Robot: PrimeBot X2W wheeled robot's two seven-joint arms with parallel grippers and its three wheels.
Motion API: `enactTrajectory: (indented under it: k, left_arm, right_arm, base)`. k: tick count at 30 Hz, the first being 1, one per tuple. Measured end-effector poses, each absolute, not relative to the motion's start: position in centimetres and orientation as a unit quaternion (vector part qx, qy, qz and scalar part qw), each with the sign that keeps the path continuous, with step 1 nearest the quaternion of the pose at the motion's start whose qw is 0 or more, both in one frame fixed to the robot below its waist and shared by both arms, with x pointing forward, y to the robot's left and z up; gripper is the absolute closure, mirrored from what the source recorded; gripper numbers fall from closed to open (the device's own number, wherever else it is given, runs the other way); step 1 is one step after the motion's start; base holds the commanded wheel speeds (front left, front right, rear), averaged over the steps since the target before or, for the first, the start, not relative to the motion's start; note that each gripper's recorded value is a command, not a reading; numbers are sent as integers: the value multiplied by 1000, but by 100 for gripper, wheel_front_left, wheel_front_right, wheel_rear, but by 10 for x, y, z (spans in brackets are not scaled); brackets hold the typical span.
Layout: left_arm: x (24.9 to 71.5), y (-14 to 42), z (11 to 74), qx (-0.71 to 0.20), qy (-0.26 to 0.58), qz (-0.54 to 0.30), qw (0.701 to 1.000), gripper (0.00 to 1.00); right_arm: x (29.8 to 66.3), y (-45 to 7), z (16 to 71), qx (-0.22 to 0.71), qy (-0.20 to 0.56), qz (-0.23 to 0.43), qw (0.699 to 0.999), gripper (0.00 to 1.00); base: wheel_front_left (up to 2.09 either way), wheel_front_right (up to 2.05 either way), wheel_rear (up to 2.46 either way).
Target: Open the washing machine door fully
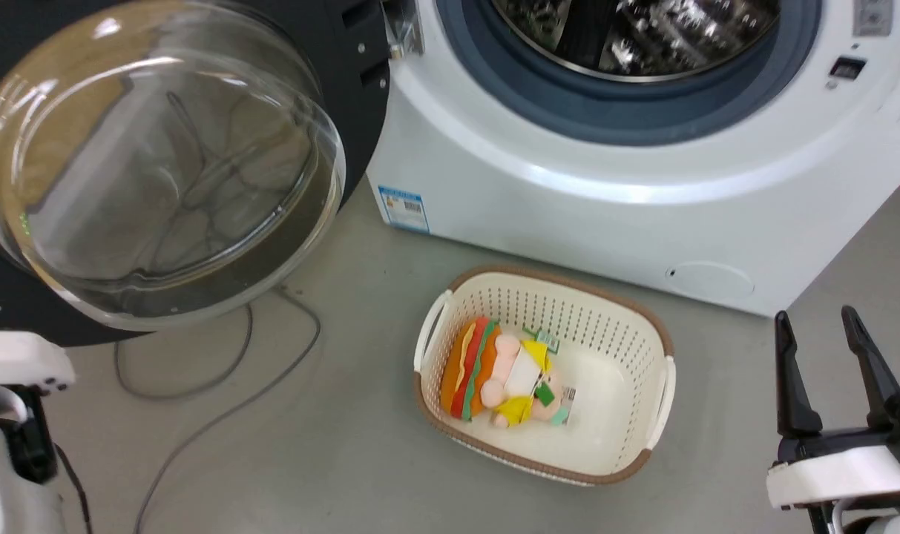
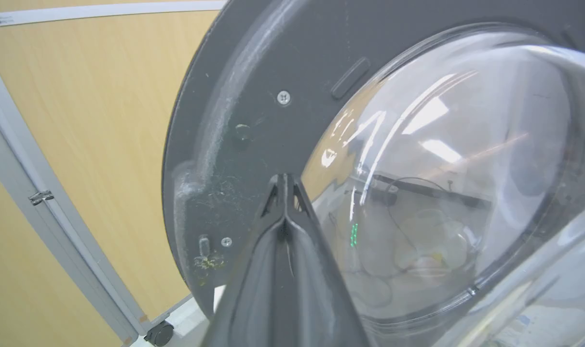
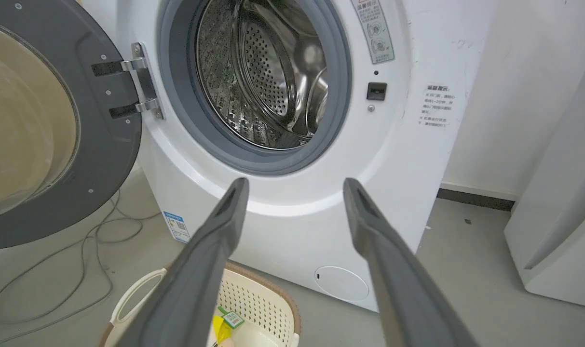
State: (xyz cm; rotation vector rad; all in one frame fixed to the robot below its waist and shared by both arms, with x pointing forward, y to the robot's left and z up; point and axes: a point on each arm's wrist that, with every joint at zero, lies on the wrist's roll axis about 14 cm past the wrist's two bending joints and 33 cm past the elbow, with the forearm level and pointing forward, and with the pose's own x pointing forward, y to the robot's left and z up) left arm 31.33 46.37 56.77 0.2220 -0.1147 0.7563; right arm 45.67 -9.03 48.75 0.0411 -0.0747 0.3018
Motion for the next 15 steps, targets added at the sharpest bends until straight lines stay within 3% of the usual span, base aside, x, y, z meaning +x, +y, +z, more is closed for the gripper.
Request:
enactTrajectory:
  k: [15]
  left_arm:
    - [314, 369, 588, 85, -130, 246, 957, 100]
  right_arm:
    - [423, -118, 522, 25, -70, 119, 990, 0]
  base:
    - [0, 0, 0]
